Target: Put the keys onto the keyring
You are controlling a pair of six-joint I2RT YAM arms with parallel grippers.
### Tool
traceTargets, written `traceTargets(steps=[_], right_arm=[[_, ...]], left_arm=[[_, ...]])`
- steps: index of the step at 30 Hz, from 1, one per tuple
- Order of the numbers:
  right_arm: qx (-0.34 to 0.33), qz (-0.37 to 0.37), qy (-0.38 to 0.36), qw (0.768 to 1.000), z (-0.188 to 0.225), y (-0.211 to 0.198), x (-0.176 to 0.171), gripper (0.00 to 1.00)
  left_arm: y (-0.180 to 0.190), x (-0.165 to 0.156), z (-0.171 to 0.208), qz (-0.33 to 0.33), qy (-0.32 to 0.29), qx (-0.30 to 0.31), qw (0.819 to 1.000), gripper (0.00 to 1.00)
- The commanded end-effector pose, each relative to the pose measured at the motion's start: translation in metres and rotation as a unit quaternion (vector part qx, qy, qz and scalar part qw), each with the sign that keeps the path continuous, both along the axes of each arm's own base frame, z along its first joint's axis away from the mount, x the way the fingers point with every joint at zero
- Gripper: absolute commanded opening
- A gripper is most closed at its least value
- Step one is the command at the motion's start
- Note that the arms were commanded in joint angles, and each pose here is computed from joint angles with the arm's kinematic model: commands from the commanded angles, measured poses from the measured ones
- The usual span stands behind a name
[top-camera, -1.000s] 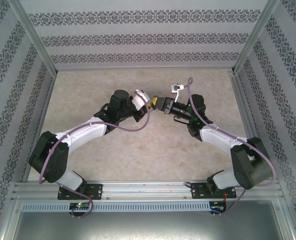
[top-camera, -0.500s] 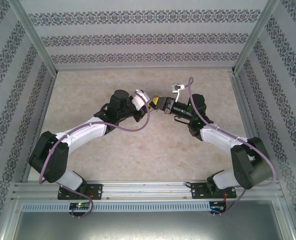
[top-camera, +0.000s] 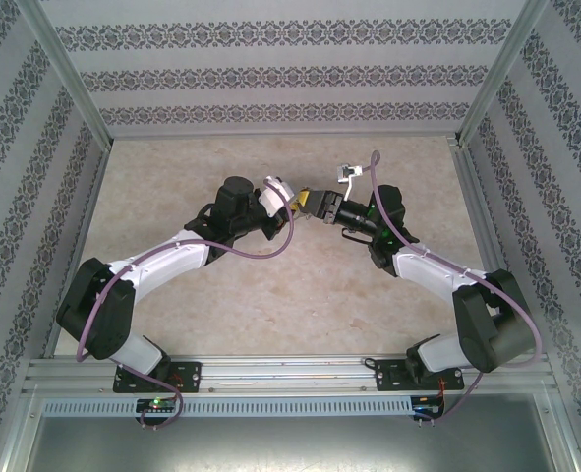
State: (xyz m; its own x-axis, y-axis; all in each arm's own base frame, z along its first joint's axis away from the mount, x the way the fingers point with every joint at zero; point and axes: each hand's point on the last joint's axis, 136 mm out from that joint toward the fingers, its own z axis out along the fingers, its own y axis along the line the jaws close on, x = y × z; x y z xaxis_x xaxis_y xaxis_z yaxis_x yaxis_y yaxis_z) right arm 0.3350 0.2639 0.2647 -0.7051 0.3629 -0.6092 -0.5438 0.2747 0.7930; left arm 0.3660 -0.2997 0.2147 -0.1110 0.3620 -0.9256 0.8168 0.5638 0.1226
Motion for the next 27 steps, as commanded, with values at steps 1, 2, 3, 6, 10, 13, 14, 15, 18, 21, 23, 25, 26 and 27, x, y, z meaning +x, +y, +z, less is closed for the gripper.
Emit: traceTargets(steps=[1,2,3,6,10,13,14,15,18,21,23,25,26,27], right_arm=[[0.014,0.0,-0.025,1.0,0.0161,0.0002,0.0035,0.32],[0.014,0.001,-0.025,1.0,0.0164,0.001,0.0037,0.28],[0.015,0.001,-0.025,1.0,0.0163,0.0009,0.0045,0.24],[0.015,0.003,-0.023,1.0,0.0161,0.0017,0.0049,0.09],[0.015,0.004,-0.023,1.0,0.0167,0.001,0.005,0.0],[0.016,0.003,-0.023,1.0,0.0174,-0.0011,0.0053,0.0],[0.016,0.002,-0.025,1.0,0.0186,-0.002,0.0051,0.0],[0.016,0.002,-0.024,1.0,0.0183,-0.0026,0.0053,0.0],[0.018,0.003,-0.021,1.0,0.0183,-0.0024,0.0046,0.16],[0.019,0.0,-0.019,1.0,0.018,-0.0028,0.0056,0.3],[0.02,-0.001,-0.015,1.0,0.0172,-0.0025,0.0072,0.36],[0.022,-0.002,-0.009,1.0,0.0155,-0.0017,0.0085,0.38],[0.022,-0.002,-0.007,1.0,0.015,-0.0011,0.009,0.37],[0.022,-0.004,-0.004,1.0,0.0139,-0.0017,0.0102,0.37]], left_arm=[[-0.0102,-0.0035,0.0282,-0.019,-0.027,-0.023,0.999,0.0],[-0.0102,-0.0034,0.0284,-0.018,-0.027,-0.023,0.999,0.0],[-0.0101,-0.0031,0.0286,-0.018,-0.028,-0.023,0.999,0.0],[-0.0104,-0.003,0.0279,-0.018,-0.027,-0.023,0.999,0.0],[-0.0106,-0.003,0.0284,-0.019,-0.027,-0.023,0.999,0.0],[-0.0104,-0.0029,0.0294,-0.019,-0.028,-0.022,0.999,0.0],[-0.0104,-0.003,0.0298,-0.019,-0.029,-0.023,0.999,0.0],[-0.0103,-0.0027,0.0305,-0.018,-0.03,-0.023,0.999,0.0],[-0.0102,-0.0026,0.031,-0.018,-0.03,-0.023,0.999,0.0],[-0.0109,-0.0027,0.0324,-0.019,-0.032,-0.024,0.999,0.0],[-0.0106,-0.0019,0.0334,-0.018,-0.034,-0.025,0.999,0.0],[-0.0099,-0.0009,0.0342,-0.015,-0.037,-0.025,0.999,0.0],[-0.01,-0.0009,0.0342,-0.015,-0.037,-0.024,0.999,0.0],[-0.0102,-0.0009,0.0343,-0.015,-0.038,-0.024,0.999,0.0]])
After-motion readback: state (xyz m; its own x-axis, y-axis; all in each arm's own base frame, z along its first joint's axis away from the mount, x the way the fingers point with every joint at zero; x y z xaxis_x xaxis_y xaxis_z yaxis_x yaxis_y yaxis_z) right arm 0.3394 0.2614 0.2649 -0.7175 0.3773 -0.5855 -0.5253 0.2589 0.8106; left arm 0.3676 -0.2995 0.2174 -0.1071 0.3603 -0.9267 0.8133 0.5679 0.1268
